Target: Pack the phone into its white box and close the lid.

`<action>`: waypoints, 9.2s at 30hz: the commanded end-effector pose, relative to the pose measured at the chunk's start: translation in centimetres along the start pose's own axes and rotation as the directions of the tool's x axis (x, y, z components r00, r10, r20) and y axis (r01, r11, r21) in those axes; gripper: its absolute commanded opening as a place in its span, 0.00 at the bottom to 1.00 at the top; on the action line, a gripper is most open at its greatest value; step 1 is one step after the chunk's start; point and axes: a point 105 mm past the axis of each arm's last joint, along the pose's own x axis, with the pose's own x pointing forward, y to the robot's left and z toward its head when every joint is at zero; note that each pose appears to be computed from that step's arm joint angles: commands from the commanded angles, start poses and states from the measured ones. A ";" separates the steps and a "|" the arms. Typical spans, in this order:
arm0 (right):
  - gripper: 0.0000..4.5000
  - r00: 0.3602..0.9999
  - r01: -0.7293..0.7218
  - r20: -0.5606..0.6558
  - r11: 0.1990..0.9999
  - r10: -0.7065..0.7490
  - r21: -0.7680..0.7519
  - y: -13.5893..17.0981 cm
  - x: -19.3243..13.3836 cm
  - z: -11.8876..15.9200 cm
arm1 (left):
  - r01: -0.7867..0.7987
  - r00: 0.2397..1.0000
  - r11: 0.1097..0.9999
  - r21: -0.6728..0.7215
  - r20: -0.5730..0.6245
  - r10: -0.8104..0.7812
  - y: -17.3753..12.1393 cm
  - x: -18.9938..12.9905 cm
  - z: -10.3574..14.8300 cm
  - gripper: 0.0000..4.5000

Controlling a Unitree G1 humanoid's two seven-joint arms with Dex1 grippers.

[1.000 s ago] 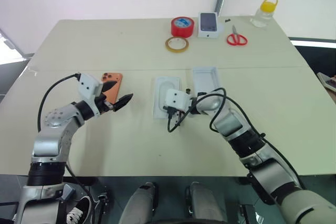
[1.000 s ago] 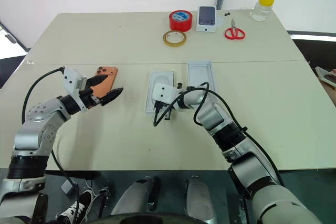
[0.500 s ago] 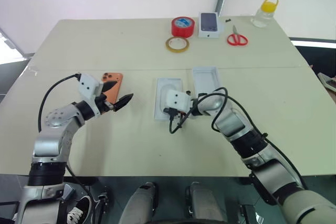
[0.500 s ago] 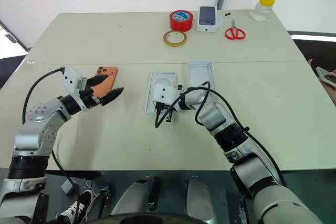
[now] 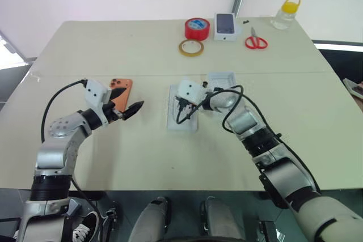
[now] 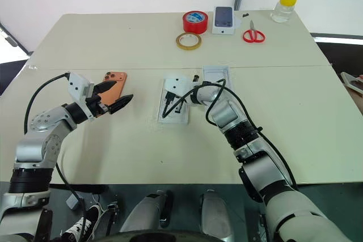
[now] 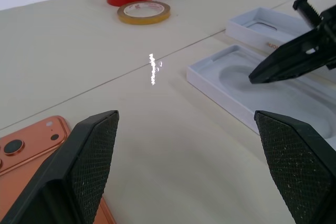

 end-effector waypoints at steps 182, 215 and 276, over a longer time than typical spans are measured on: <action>0.78 0.893 -0.345 0.349 0.931 0.285 0.120 7.3 -2.8 4.9 | 0.215 0.973 0.341 -0.915 0.171 -0.155 -3.1 2.4 0.0 0.07; 1.00 0.948 -0.177 0.304 0.950 0.095 0.256 2.2 -4.7 1.0 | 0.152 0.966 0.556 -0.817 0.004 -0.258 -5.5 2.0 -0.1 1.00; 0.01 0.970 0.178 0.139 0.972 -0.199 0.153 -1.7 -1.8 -1.4 | 0.024 0.979 0.809 -0.587 -0.151 -0.139 -5.8 10.6 -4.1 0.00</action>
